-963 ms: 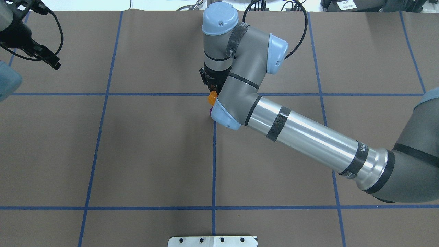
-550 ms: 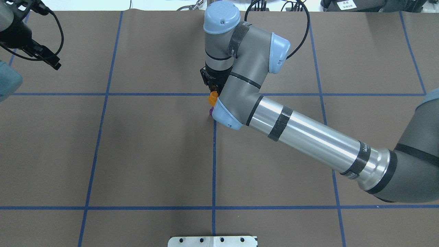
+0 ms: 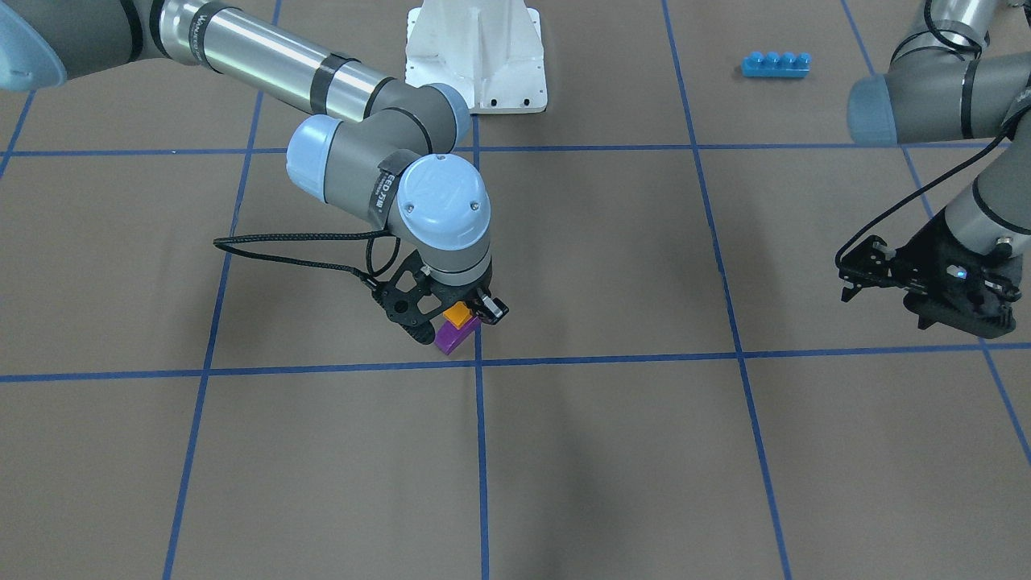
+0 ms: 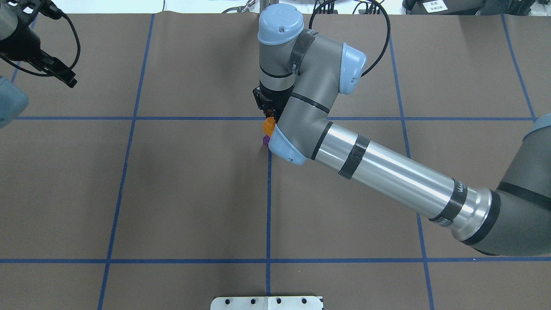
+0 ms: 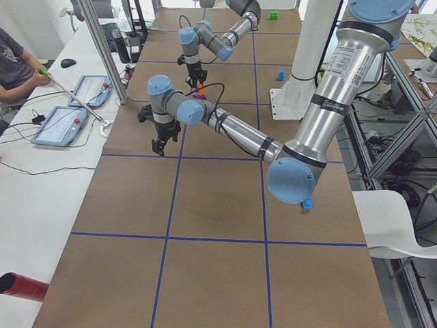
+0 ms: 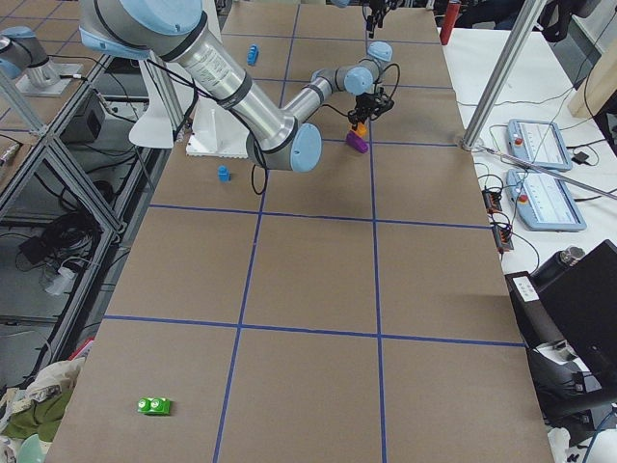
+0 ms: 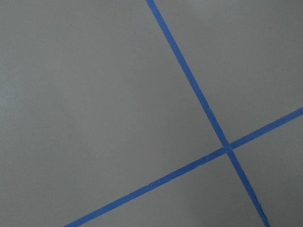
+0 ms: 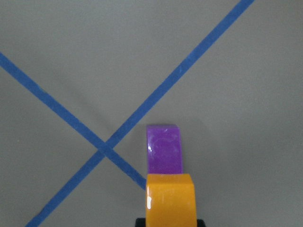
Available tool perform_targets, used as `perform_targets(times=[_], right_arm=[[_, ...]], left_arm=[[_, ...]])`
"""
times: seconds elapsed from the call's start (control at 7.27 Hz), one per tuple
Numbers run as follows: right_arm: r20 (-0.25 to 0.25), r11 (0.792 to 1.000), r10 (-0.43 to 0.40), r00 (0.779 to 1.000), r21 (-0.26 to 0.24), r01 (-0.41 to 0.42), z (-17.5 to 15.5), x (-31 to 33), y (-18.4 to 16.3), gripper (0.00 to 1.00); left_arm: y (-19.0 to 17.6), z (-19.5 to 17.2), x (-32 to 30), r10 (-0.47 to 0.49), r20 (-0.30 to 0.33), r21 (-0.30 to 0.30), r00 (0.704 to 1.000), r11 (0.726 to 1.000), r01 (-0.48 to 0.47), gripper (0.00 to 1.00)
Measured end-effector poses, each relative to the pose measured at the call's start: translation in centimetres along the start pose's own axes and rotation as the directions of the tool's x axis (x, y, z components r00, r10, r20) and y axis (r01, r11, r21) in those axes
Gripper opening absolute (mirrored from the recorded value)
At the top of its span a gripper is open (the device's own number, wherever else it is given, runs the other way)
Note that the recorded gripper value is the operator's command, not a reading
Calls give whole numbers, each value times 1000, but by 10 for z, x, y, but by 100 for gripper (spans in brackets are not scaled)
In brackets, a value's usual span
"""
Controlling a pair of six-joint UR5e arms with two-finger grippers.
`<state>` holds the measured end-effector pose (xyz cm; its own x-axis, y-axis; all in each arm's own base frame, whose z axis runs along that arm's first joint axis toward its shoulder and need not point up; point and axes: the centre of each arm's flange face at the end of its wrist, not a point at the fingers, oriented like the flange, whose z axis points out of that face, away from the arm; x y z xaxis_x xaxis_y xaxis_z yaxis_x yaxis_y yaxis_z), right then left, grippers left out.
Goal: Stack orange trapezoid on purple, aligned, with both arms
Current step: 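Align and lower the orange block onto the purple block with the right gripper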
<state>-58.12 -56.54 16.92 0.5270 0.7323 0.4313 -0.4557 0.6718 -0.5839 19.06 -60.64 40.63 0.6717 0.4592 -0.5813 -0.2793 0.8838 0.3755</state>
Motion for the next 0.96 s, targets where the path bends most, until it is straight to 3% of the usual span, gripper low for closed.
perform_targets(times=[0.96], right_arm=[[-6, 1000, -2, 1000, -2, 2, 8, 2, 2, 0]], left_arm=[[1, 1, -1, 0, 0, -1, 1000, 1000, 0, 100]])
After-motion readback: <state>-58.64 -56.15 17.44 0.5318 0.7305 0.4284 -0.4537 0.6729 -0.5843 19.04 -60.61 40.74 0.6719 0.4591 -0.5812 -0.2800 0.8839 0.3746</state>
